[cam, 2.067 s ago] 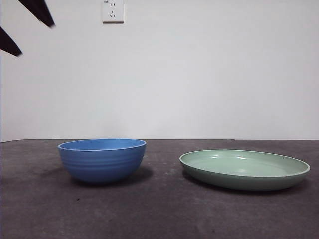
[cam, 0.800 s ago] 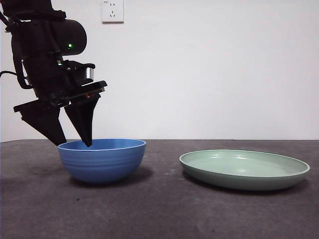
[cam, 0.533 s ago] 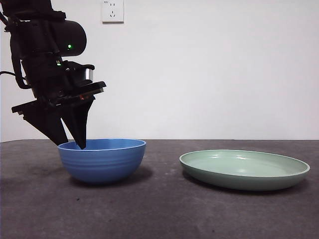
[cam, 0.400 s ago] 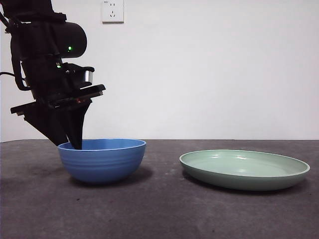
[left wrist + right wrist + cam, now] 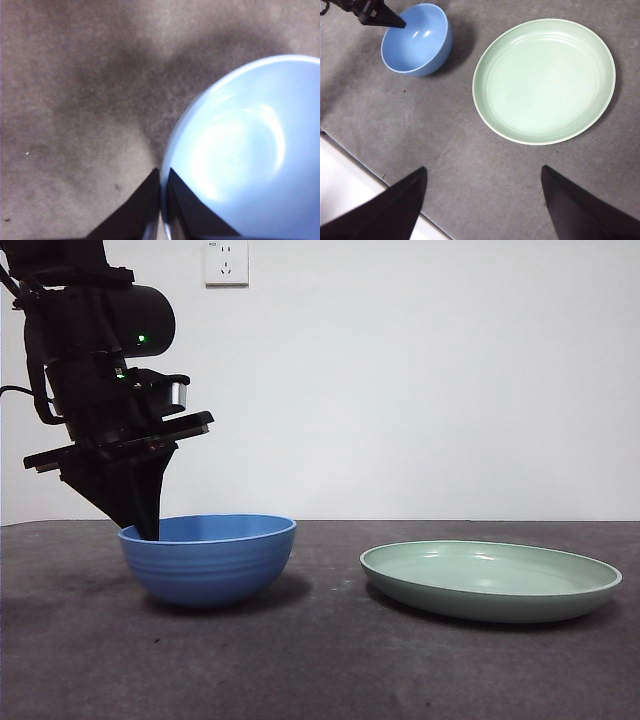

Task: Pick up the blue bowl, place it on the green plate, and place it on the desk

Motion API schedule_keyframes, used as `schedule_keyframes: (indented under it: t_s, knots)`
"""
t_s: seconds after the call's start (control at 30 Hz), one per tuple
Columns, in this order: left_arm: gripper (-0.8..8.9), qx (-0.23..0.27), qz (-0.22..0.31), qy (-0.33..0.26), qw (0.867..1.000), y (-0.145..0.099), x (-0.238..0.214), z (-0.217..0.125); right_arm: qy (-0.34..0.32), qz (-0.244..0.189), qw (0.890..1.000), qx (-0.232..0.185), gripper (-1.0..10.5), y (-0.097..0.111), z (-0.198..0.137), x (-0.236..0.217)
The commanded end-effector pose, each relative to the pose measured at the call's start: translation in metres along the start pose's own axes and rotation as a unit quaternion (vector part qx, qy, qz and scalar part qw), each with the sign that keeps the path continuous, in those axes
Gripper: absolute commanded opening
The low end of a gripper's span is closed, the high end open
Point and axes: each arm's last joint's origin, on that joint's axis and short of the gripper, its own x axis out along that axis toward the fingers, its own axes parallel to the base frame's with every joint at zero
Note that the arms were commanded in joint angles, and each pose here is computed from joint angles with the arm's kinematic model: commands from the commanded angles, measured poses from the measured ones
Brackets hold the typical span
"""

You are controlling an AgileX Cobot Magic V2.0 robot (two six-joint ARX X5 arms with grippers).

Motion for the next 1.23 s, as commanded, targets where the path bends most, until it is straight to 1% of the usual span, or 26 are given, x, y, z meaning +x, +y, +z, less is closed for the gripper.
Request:
schedule_keyframes:
  t_s: [0.03,0.1,0.2,0.3,0.43,0.53,0.73,1.03,1.23]
  knots:
    - [0.09,-0.004,-0.010,-0.033,0.999,-0.008,-0.016,0.010,-0.011,0.000,1.000,-0.006,3.7,0.002,0.005,-0.003]
    - [0.09,-0.003,-0.021,-0.050,0.999,-0.014,-0.028,0.014,-0.013,0.000,1.000,-0.008,3.7,0.002,0.005,-0.004]
    - [0.09,0.007,-0.054,-0.073,0.996,-0.029,-0.046,0.021,-0.014,0.000,1.000,-0.008,3.7,0.002,0.005,-0.003]
    - [0.09,0.030,-0.066,-0.090,0.993,-0.047,-0.059,0.029,-0.014,0.000,1.000,-0.008,3.7,0.002,0.005,-0.003]
    - [0.09,0.054,-0.089,-0.124,0.987,-0.075,-0.067,0.036,-0.014,0.000,1.000,-0.006,3.7,0.002,0.005,-0.003]
    - [0.09,0.063,-0.105,-0.140,0.983,-0.091,-0.067,0.038,-0.014,0.000,1.000,0.000,3.7,0.002,0.005,-0.003]
    - [0.10,0.077,-0.119,-0.125,0.982,-0.117,-0.048,0.049,-0.015,0.000,1.000,0.001,3.7,0.002,0.005,-0.004]
    - [0.10,0.100,-0.125,-0.083,0.984,-0.155,0.001,0.073,-0.015,0.000,1.000,0.003,3.7,0.002,0.005,-0.004]
    - [0.10,0.111,-0.116,-0.060,0.985,-0.171,0.032,0.083,-0.015,0.000,1.000,0.005,3.7,0.002,0.005,-0.004]
